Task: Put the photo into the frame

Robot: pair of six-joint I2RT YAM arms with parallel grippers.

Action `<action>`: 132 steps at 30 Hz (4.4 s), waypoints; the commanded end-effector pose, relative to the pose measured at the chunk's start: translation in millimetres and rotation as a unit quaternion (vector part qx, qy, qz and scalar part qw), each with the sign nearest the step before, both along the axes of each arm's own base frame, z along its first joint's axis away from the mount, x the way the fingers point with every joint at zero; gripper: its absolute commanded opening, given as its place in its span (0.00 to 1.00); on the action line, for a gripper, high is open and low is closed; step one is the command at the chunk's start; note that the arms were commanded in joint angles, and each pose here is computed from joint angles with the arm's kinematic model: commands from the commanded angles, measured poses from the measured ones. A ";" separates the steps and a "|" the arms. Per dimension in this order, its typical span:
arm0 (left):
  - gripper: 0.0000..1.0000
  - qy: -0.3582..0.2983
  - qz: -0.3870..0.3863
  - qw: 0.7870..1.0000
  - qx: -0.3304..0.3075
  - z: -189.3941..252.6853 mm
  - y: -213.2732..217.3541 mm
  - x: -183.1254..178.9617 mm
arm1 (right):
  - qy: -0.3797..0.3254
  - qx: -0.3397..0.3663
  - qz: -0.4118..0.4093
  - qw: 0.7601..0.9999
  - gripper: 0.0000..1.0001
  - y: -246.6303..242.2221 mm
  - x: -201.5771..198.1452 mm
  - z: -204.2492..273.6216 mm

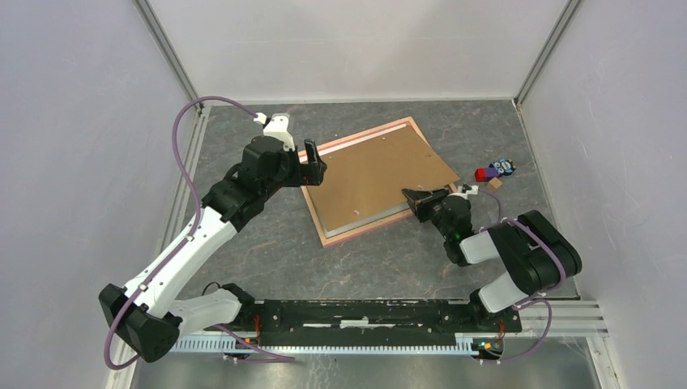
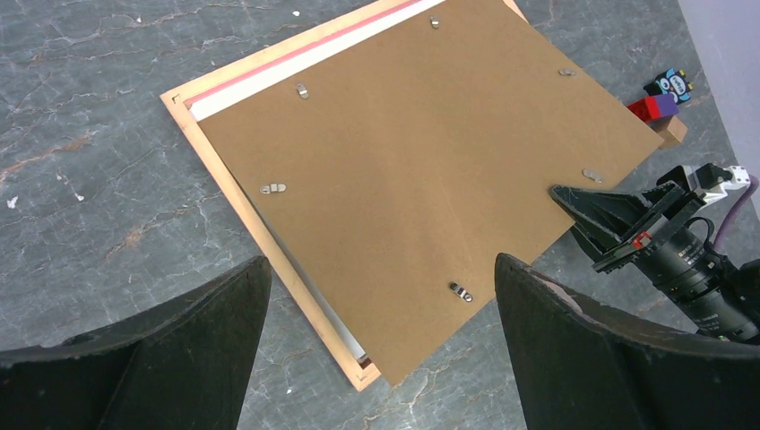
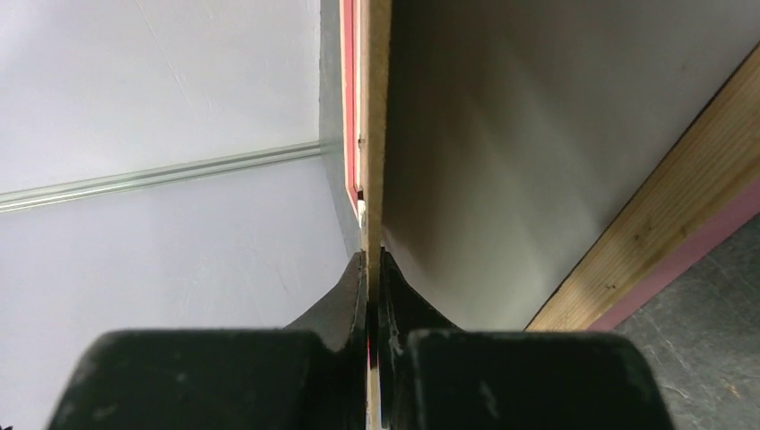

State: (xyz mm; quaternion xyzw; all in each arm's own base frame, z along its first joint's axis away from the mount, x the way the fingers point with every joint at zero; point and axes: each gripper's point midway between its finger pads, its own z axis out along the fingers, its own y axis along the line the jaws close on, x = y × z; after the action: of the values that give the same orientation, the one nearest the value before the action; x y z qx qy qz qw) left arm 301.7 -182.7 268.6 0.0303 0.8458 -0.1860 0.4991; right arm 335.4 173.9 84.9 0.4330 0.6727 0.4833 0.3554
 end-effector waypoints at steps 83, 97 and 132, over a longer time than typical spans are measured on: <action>1.00 0.001 -0.021 1.000 -0.015 -2.8 -7.9 5.5 | 0.036 -0.135 0.076 0.987 0.86 41.4 -38.8 -19.3; 1.00 0.006 -0.020 1.000 -0.012 -6.8 -8.4 6.9 | 0.026 -0.184 0.084 0.979 0.86 45.9 -34.5 -21.8; 1.00 0.153 0.027 0.988 -0.005 -86.2 -17.3 8.6 | -0.197 -0.573 0.072 0.792 0.98 -24.6 3.2 90.2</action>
State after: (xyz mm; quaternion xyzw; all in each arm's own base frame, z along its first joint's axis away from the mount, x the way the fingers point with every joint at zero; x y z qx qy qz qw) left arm 313.7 -198.0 209.9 0.0342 0.8886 -0.1781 0.4213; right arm 338.9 188.3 170.8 0.0363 0.7776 0.2090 0.5919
